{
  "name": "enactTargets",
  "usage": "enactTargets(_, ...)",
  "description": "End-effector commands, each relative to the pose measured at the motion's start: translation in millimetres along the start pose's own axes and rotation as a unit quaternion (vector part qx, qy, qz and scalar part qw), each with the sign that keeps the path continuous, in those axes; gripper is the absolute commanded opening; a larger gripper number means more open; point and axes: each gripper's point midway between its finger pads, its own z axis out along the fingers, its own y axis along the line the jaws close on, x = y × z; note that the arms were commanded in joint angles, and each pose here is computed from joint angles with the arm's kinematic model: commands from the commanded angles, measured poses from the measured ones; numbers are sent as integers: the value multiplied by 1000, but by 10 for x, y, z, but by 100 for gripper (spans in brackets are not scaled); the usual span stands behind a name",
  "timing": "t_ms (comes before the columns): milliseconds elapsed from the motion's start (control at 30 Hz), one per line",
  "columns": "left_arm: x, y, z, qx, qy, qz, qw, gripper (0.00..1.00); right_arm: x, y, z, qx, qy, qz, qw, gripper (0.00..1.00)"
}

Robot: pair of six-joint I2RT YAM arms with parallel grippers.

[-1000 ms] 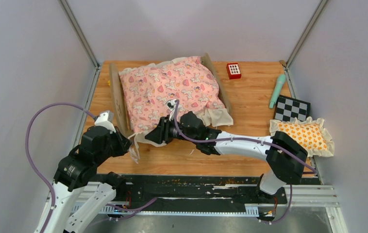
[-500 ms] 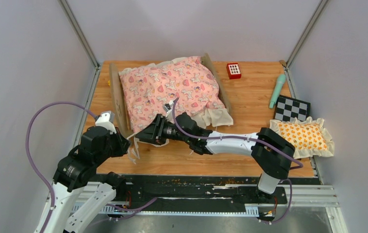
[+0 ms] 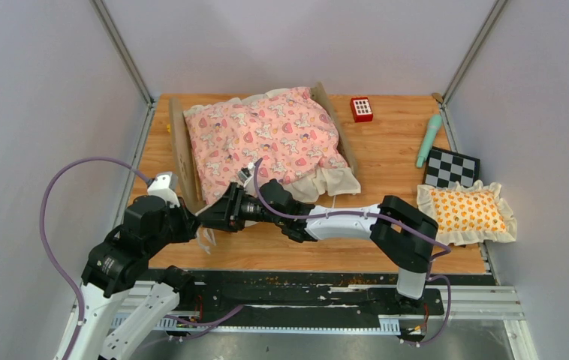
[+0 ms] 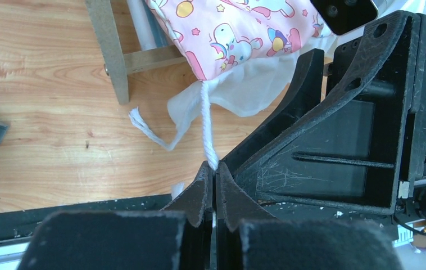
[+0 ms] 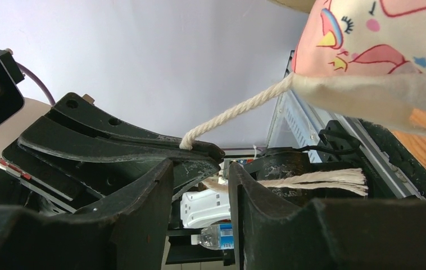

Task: Set up the pet bed
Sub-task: Cross the ropes on the bed frame.

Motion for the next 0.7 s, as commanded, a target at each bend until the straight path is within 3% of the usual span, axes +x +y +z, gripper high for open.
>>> enactTargets(0,-38,-72,-43,23,-9,9,1000,0,-6,255,95,-38,2,10,999,41)
enactTargets(667,4,-17,-69,15,-12,5,1000,0,-224,58,85,-24,-55,41,997,40)
